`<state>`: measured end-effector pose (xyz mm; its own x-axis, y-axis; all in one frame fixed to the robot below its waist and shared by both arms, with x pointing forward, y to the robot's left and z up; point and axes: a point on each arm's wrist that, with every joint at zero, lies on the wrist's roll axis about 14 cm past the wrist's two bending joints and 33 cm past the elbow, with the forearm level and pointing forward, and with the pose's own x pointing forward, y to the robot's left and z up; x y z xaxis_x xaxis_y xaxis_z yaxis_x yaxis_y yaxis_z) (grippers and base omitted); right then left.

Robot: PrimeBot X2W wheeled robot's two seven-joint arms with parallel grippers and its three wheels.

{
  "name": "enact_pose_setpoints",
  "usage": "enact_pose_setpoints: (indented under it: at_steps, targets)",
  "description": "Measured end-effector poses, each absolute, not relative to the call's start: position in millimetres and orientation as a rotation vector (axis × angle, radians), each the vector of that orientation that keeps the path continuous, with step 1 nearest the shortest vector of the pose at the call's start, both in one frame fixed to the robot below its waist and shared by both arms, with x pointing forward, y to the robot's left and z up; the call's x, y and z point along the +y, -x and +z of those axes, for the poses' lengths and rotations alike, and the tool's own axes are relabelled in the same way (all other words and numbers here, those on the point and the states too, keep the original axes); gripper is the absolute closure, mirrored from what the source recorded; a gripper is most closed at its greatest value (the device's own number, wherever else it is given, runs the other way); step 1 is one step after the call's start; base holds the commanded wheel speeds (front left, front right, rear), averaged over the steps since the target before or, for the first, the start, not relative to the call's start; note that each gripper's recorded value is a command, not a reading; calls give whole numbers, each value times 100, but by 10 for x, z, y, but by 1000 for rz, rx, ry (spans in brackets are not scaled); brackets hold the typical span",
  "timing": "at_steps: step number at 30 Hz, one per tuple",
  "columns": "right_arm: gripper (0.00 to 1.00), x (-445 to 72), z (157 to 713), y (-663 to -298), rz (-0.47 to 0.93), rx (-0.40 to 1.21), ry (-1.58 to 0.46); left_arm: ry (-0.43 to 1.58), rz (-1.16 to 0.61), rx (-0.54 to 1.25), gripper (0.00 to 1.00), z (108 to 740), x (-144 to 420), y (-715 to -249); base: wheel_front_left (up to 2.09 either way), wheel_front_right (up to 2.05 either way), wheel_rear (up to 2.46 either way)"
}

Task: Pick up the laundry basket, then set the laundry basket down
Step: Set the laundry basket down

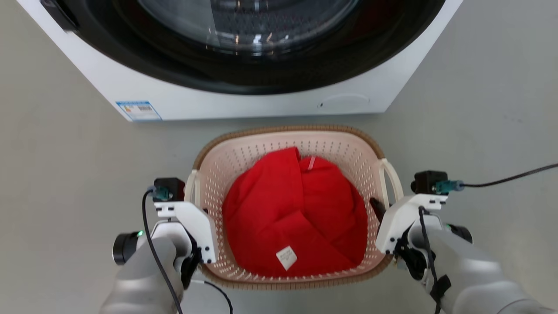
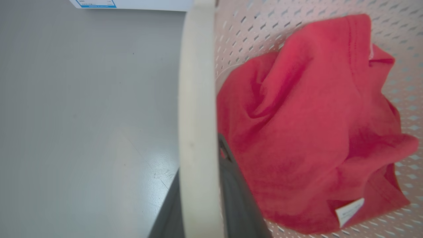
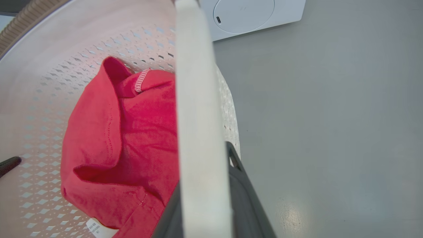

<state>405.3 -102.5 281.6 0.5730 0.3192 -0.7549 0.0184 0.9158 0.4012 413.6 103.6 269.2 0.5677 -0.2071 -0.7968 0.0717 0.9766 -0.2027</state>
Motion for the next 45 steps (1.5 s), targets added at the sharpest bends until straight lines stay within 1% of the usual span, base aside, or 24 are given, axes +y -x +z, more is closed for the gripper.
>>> enact_pose_setpoints:
  at_steps: [22,45]
  targets:
    - [100,-995,2328,-4510,194,970,-389,123,-157,968,100,2206,1056,-4583,0,0,0]
    - [100,-951,1833,-4764,198,992,-391,87,-150,966,100,1674,1088,-4838,0,0,0]
